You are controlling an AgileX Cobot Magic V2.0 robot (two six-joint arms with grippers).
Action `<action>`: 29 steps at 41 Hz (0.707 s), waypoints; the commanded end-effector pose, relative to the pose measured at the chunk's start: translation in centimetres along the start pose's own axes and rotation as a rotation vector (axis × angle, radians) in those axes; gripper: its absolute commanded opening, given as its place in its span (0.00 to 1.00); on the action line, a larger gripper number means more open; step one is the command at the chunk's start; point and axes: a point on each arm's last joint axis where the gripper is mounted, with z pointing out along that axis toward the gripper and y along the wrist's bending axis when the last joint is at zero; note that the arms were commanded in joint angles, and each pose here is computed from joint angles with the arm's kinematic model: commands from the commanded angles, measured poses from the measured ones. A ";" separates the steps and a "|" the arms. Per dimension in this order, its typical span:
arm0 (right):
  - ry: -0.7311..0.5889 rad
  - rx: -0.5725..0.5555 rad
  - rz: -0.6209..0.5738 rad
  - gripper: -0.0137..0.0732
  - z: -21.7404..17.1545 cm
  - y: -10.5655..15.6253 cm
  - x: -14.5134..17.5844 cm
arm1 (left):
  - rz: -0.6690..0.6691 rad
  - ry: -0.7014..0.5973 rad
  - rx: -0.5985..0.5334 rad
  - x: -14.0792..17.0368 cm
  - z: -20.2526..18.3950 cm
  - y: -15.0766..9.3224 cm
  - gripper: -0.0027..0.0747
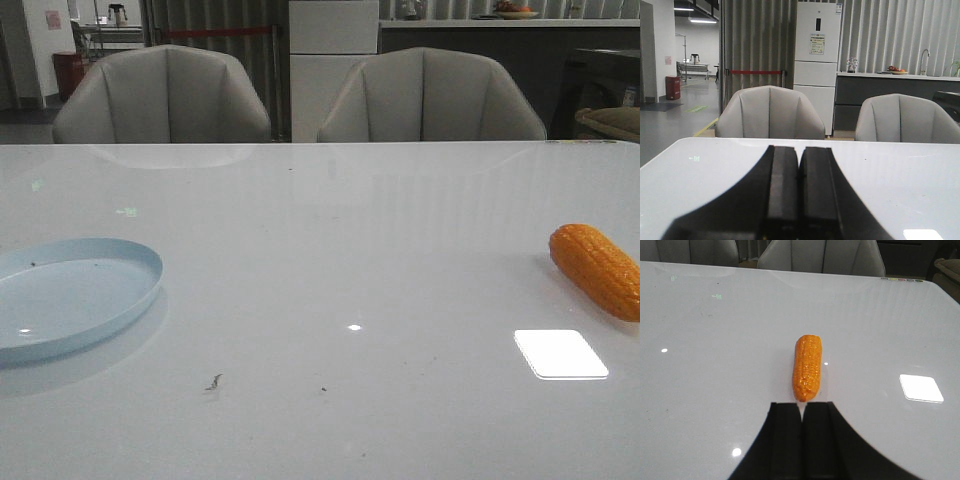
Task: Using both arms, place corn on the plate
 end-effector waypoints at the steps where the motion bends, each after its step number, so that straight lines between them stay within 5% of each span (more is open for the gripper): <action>1: -0.128 -0.007 -0.004 0.19 -0.4 0.1 -1.5 | 0.000 -0.083 0.003 -0.7 0.0 0.0 0.15; 29: -0.129 -0.007 -0.004 0.19 -0.4 0.1 -1.5 | -0.001 -0.020 -0.001 -0.1 0.0 0.0 0.15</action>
